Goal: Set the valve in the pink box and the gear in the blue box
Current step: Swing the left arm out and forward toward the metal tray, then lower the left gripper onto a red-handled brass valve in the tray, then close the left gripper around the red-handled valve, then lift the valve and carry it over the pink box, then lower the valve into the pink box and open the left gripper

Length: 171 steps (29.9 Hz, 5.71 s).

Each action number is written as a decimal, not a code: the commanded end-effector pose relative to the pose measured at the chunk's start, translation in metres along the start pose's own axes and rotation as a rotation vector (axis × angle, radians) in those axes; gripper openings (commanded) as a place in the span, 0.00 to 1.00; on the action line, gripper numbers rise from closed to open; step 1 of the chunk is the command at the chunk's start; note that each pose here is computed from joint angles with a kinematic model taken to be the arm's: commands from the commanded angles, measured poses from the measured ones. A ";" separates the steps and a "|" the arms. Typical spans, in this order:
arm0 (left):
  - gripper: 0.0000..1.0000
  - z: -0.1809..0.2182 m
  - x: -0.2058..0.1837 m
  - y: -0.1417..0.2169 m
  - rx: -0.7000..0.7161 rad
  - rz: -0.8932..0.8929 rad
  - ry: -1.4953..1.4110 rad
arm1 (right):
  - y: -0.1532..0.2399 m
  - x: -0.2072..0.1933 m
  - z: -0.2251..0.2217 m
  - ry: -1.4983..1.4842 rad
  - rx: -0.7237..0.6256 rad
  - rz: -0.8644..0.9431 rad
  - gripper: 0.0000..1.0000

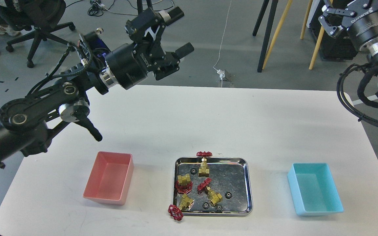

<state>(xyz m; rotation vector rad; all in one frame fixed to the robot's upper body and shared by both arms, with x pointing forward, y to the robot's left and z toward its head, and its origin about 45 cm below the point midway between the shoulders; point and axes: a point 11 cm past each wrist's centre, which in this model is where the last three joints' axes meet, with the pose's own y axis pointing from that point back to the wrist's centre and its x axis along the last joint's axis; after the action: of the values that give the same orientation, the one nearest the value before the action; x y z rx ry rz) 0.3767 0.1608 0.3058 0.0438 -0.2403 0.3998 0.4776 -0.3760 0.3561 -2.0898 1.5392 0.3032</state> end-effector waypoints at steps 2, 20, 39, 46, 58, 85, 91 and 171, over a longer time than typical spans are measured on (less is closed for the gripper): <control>0.99 -0.020 -0.007 0.030 0.299 -0.161 -0.304 | 0.014 0.008 0.012 -0.016 -0.043 -0.020 1.00; 0.98 -0.077 -0.086 0.023 0.480 -0.748 -1.043 | 0.024 0.024 0.019 -0.005 -0.124 0.004 1.00; 0.98 -0.141 -0.102 0.015 0.518 -0.915 -1.109 | 0.008 0.033 0.003 0.026 -0.129 0.049 1.00; 0.93 -0.148 -0.109 0.019 0.516 -0.917 -1.086 | 0.011 0.036 0.008 0.021 -0.138 0.056 1.00; 0.82 -0.169 -0.110 0.023 0.530 -0.890 -1.076 | 0.015 0.039 0.011 0.022 -0.146 0.064 1.00; 0.48 -0.164 -0.120 0.008 0.504 -0.876 -1.033 | 0.031 0.053 0.026 0.011 -0.178 0.099 1.00; 0.46 -0.164 -0.119 0.009 0.521 -0.889 -1.025 | 0.033 0.054 0.028 0.011 -0.181 0.104 1.00; 0.11 -0.132 -0.058 0.229 0.785 -0.508 -0.834 | -0.053 -0.045 -0.013 -0.044 -0.041 -0.074 1.00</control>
<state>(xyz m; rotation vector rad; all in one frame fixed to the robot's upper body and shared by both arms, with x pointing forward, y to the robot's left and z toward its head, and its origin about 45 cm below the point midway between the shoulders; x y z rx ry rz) 0.2657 0.3639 0.1649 1.0422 -0.8614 -0.0670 0.5110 -0.3349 0.4027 -2.1524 1.4390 0.3529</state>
